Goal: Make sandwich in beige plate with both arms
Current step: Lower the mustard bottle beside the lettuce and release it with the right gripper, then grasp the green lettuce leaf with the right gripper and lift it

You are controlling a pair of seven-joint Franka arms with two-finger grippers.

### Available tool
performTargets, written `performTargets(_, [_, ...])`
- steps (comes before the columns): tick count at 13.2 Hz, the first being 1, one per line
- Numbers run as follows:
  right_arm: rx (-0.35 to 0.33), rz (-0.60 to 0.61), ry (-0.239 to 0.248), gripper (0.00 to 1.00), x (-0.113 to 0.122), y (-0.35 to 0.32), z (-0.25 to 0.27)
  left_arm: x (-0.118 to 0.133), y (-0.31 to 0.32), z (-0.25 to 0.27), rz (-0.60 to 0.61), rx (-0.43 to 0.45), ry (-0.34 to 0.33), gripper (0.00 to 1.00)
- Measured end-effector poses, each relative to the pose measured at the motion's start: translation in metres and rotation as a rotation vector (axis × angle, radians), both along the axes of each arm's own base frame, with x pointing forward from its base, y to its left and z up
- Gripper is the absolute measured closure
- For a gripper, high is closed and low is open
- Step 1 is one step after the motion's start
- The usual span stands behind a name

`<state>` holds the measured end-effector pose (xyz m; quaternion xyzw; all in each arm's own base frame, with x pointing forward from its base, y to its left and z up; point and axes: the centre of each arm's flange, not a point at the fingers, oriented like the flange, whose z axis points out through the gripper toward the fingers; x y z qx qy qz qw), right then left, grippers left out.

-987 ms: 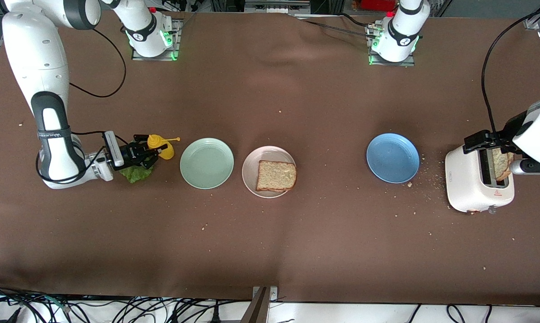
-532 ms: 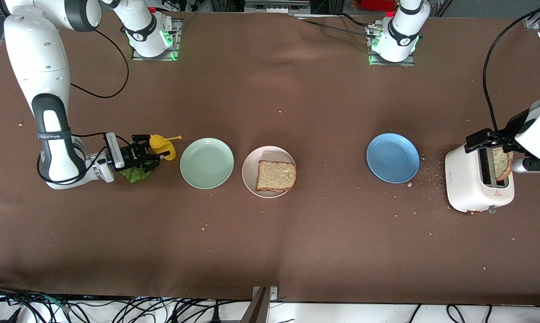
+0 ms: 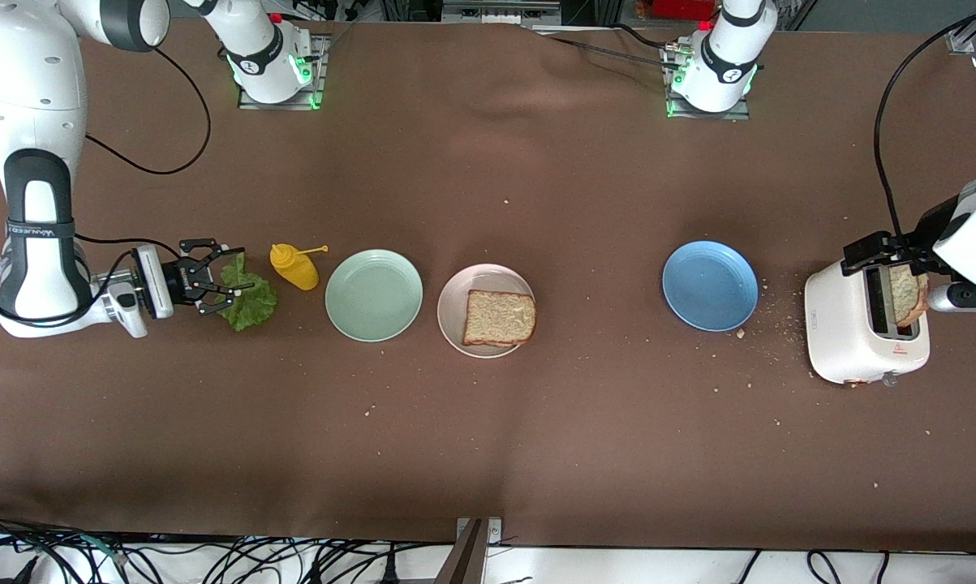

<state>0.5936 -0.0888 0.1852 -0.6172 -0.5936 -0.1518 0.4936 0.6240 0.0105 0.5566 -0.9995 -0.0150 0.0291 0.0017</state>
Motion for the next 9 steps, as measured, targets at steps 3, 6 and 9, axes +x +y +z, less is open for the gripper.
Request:
performTargets(3, [-0.341, -0.089, 0.096, 0.28, 0.012, -0.021, 0.040, -0.002, 0.003, 0.004, 0.005, 0.000, -0.007, 0.00])
performTargets(6, [-0.674, -0.165, 0.072, 0.28, 0.035, 0.008, 0.079, -0.002, 0.006, 0.005, 0.010, 0.001, -0.008, 0.00])
performTargets(9, [-0.877, -0.264, 0.029, 0.28, 0.043, 0.044, 0.062, -0.002, 0.016, 0.005, 0.026, 0.001, -0.008, 0.00])
